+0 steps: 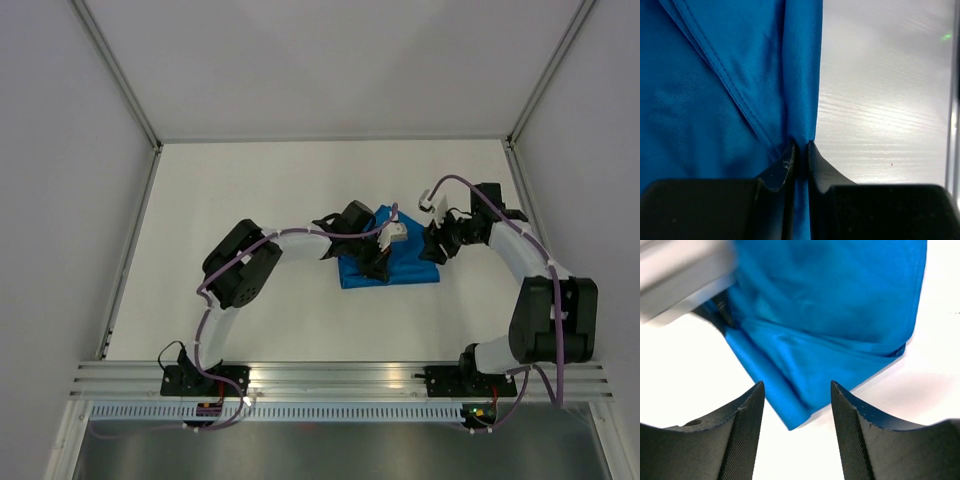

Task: Fold the napkin, place the utensils inside, and roll it up
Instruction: Roll the napkin with the utensil

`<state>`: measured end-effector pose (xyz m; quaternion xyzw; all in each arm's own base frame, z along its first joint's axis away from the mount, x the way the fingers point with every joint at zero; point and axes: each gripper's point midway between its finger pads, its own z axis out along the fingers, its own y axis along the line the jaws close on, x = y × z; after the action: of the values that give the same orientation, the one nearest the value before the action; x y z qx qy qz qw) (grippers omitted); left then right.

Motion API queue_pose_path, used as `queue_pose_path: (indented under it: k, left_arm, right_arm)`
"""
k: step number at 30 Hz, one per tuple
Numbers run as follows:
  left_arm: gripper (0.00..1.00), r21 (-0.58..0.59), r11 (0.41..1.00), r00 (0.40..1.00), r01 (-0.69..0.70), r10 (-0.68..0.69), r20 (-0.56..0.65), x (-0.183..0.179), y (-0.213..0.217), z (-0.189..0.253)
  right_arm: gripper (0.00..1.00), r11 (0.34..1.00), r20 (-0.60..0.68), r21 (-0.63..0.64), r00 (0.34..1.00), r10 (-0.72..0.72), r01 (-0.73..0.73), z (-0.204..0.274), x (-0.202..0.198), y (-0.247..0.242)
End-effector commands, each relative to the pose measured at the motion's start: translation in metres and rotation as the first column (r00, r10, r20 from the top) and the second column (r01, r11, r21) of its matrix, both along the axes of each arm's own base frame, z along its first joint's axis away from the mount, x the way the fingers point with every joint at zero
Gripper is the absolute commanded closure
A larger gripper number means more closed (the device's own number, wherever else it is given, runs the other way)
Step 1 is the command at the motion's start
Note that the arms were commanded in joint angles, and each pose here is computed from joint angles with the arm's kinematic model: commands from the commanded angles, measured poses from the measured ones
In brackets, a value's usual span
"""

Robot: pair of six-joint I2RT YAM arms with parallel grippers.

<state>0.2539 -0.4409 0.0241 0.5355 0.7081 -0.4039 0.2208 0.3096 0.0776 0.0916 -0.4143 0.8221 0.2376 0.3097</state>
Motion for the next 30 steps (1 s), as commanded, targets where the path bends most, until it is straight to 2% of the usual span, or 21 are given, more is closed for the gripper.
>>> queue_pose_path:
  k: [1, 7, 10, 19, 23, 27, 30]
  left_arm:
    - [0.98, 0.161, 0.986, 0.943, 0.053, 0.004, -0.333, -0.048, 0.035, -0.049]
    - [0.98, 0.159, 0.986, 0.895, 0.042, 0.033, -0.444, -0.044, 0.038, -0.059]
    - [0.98, 0.162, 0.986, 0.886, 0.044, 0.036, -0.462, -0.044, 0.036, -0.06]
    - [0.98, 0.177, 0.983, 0.865, 0.041, 0.054, -0.499, -0.042, 0.038, -0.066]
    - [0.98, 0.175, 0.984, 0.863, 0.04, 0.054, -0.502, -0.04, 0.038, -0.064]
    - [0.98, 0.172, 0.984, 0.859, 0.039, 0.055, -0.509, -0.039, 0.038, -0.063]
    - [0.98, 0.165, 0.985, 0.858, 0.041, 0.05, -0.512, -0.038, 0.038, -0.062]
  right_arm:
    - [0.38, 0.995, 0.262, -0.076, 0.962, 0.078, -0.06, 0.01, 0.007, 0.005]
    - [0.33, 0.96, 0.351, -0.229, 0.906, 0.237, -0.163, -0.015, -0.029, 0.039]
    - [0.32, 0.935, 0.395, -0.309, 0.871, 0.293, -0.174, -0.027, -0.033, 0.052]
    - [0.33, 0.886, 0.335, -0.389, 0.857, 0.392, -0.253, -0.058, -0.053, 0.078]
    - [0.42, 0.872, 0.29, -0.4, 0.863, 0.414, -0.284, -0.067, -0.06, 0.082]
    - [0.44, 0.862, 0.265, -0.405, 0.863, 0.431, -0.306, -0.072, -0.067, 0.081]
    - [0.52, 0.852, 0.236, -0.417, 0.867, 0.439, -0.318, -0.078, -0.071, 0.079]
